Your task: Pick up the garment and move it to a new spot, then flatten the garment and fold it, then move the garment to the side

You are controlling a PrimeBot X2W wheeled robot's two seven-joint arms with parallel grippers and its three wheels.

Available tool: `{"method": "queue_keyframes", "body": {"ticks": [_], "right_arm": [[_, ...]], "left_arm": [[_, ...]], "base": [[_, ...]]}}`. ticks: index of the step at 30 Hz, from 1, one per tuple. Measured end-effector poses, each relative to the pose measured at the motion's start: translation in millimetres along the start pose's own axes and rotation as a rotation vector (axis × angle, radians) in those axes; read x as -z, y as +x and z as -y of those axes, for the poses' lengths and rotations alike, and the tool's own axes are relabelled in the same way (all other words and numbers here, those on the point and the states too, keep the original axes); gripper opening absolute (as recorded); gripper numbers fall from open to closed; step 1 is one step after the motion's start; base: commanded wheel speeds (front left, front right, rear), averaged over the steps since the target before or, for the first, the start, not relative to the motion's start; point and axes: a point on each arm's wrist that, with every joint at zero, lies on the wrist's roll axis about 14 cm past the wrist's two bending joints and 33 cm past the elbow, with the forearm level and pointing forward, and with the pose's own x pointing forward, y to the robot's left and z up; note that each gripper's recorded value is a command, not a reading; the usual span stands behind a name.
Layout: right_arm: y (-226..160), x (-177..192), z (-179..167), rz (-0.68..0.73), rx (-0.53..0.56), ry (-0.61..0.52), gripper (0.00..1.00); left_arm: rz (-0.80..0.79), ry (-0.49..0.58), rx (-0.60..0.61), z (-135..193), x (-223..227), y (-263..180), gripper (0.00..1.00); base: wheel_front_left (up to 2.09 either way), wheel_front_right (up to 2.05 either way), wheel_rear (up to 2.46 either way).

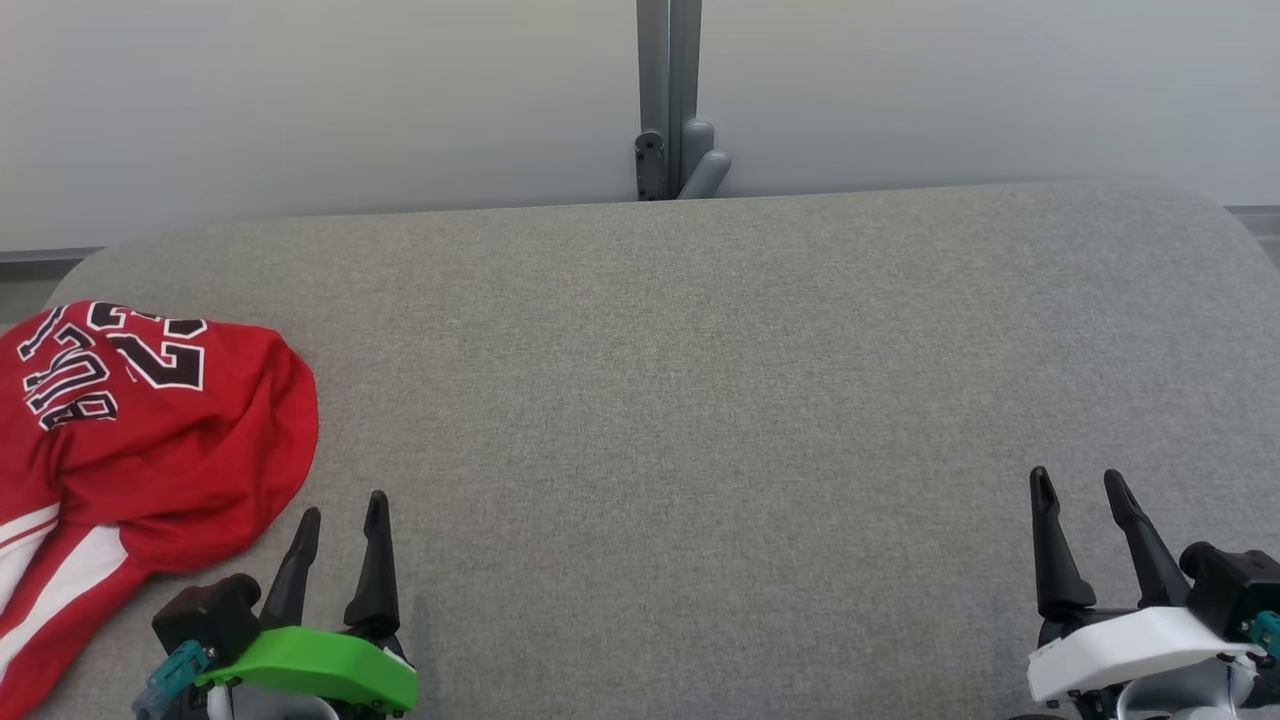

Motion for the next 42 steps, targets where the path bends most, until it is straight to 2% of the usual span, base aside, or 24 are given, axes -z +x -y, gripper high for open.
{"method": "queue_keyframes", "body": {"ticks": [22, 42], "right_arm": [[-2.0, -6.7, 4.5, 0.032, -0.005, -0.168, 1.0], [-6.8, -4.0, 6.9, 0.038, -0.005, -0.232, 1.0]], "left_arm": [[-0.015, 0.183, 0.019, -4.9, 7.2, -5.5, 1.0], [0.006, 0.31, 0.031, -7.6, 3.5, -9.3, 1.0]], "base": [[0.0, 0.0, 0.0], [0.0, 0.0, 0.0]]}}
